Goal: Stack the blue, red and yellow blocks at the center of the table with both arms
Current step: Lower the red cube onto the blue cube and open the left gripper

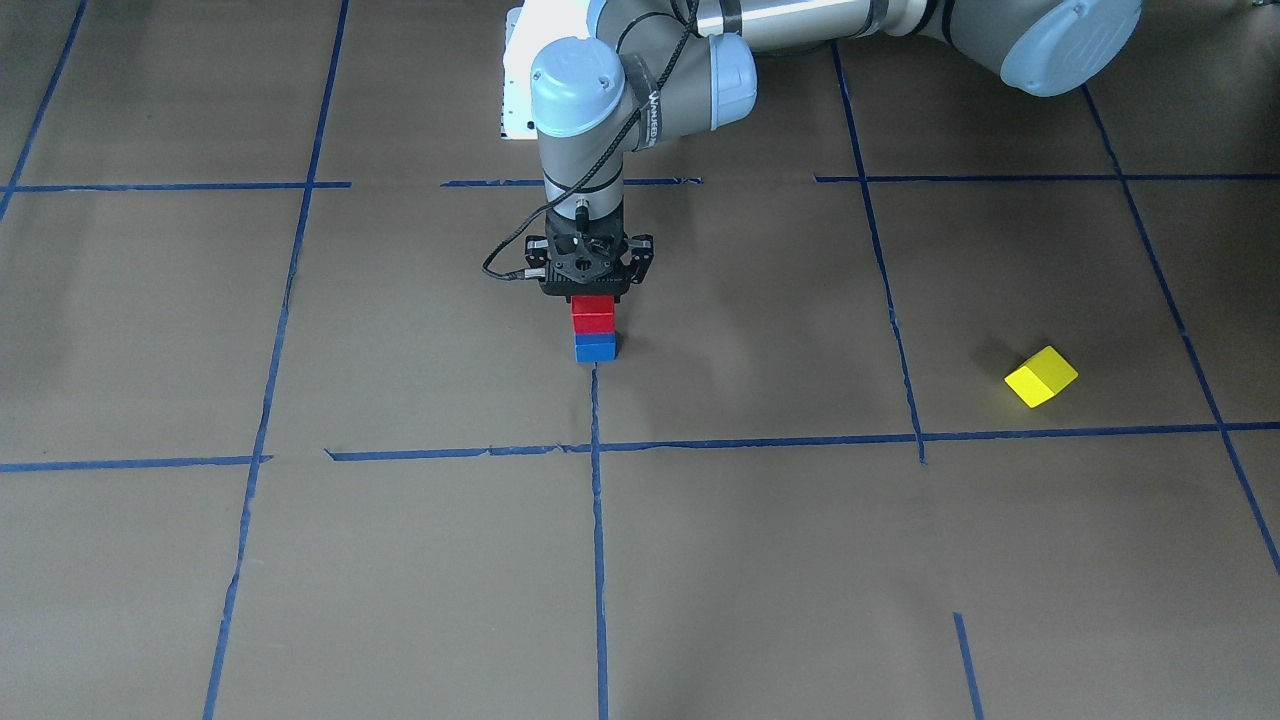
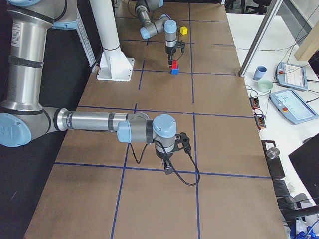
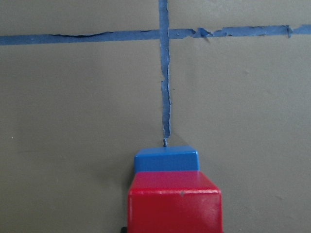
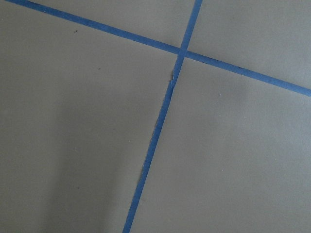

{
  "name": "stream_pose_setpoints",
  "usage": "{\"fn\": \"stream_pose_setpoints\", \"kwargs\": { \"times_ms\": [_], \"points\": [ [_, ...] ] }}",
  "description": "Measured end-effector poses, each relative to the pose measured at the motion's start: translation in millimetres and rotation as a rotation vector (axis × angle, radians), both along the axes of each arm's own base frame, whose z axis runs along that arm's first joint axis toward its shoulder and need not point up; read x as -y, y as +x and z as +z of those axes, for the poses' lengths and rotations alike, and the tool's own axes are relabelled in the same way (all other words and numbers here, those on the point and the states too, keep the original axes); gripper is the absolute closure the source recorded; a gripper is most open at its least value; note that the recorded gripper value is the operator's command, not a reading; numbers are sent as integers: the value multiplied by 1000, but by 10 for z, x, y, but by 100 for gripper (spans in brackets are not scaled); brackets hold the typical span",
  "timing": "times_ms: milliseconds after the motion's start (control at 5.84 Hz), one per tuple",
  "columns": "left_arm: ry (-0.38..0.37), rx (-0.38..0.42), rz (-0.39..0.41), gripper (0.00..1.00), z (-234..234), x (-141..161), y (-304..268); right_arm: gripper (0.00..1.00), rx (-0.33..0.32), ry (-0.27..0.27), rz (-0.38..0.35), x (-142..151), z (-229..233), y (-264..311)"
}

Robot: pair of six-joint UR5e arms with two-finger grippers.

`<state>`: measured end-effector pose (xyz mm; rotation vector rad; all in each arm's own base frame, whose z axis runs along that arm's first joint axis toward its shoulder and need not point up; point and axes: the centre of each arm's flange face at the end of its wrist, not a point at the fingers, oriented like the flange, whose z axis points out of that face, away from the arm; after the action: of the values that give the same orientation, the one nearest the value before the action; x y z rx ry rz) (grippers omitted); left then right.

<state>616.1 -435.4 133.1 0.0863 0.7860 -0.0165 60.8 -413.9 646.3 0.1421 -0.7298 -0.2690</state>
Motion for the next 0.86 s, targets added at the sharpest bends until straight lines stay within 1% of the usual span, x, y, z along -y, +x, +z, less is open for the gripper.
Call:
{"fn": "stream_pose_setpoints", "kwargs": {
  "times_ms": [342,513,684,856],
  "points": [
    [-11,-3,-12,86,2,13,-7,1,0,0,0,-3,1,0],
    [-18,-5,-19,77,-1,12,-6,1,0,0,0,-4,-1,0],
    [-24,-7,-24,71,-4,8,-3,1,0,0,0,-4,-1,0],
    [-26,-7,-27,71,0,11,2,1,-1,-1,0,-5,3,0]
  ]
}}
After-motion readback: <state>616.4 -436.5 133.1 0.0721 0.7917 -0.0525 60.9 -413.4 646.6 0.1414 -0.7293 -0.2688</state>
